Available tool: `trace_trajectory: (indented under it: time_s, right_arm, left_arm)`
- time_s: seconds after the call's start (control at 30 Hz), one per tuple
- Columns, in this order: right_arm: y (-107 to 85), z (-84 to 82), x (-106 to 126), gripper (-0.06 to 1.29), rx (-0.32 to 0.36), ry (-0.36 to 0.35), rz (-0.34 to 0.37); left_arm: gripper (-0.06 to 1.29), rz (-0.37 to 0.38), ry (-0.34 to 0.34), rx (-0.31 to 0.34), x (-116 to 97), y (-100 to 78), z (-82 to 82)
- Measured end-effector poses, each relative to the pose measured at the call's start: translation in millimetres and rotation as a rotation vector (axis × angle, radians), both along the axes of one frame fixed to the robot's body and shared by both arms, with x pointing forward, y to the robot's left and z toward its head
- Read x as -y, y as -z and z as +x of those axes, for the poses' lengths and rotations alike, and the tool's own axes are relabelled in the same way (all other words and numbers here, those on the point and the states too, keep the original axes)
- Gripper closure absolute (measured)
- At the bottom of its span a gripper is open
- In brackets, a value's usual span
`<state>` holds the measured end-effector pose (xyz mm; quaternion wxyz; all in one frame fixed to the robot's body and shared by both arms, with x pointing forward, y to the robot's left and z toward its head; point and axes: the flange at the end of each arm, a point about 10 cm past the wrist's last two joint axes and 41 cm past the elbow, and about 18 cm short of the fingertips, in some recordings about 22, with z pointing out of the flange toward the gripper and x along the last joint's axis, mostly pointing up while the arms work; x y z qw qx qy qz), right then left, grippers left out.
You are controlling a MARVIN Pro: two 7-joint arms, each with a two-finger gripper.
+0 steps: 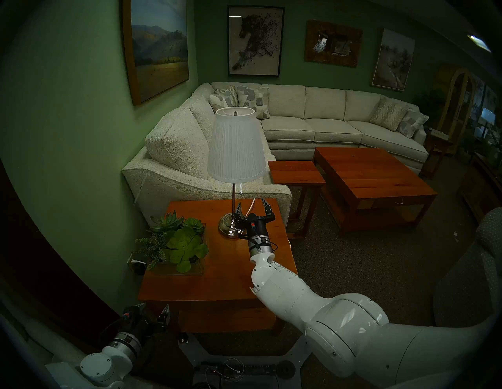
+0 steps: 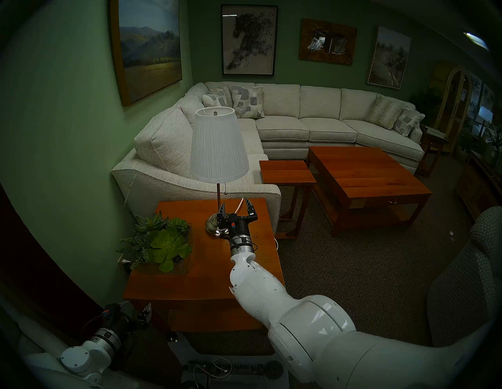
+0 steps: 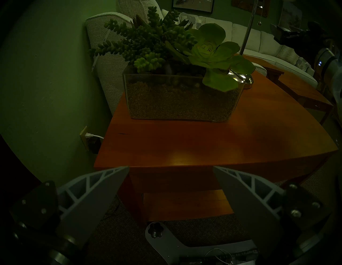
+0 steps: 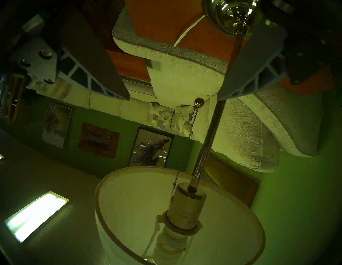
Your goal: Pull on string to turn on lamp
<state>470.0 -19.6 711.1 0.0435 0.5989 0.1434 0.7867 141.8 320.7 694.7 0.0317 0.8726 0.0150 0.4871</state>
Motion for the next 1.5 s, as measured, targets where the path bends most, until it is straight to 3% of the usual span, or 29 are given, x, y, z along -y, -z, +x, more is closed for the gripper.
trace_trajectory:
  time_s: [0.5, 1.5]
  right_arm:
    - [-19.5, 28.0, -3, -0.01, -0.045, -0.002, -0.004]
    - [-44.2, 55.9, -3, -0.01, -0.079, -0.028, 0.036]
  left_arm:
    - [0.0, 0.001, 0.0, -0.001, 0, 0.3, 0.1]
    - [0.0, 0.002, 0.001, -0.004, 0, 1.0, -0.1]
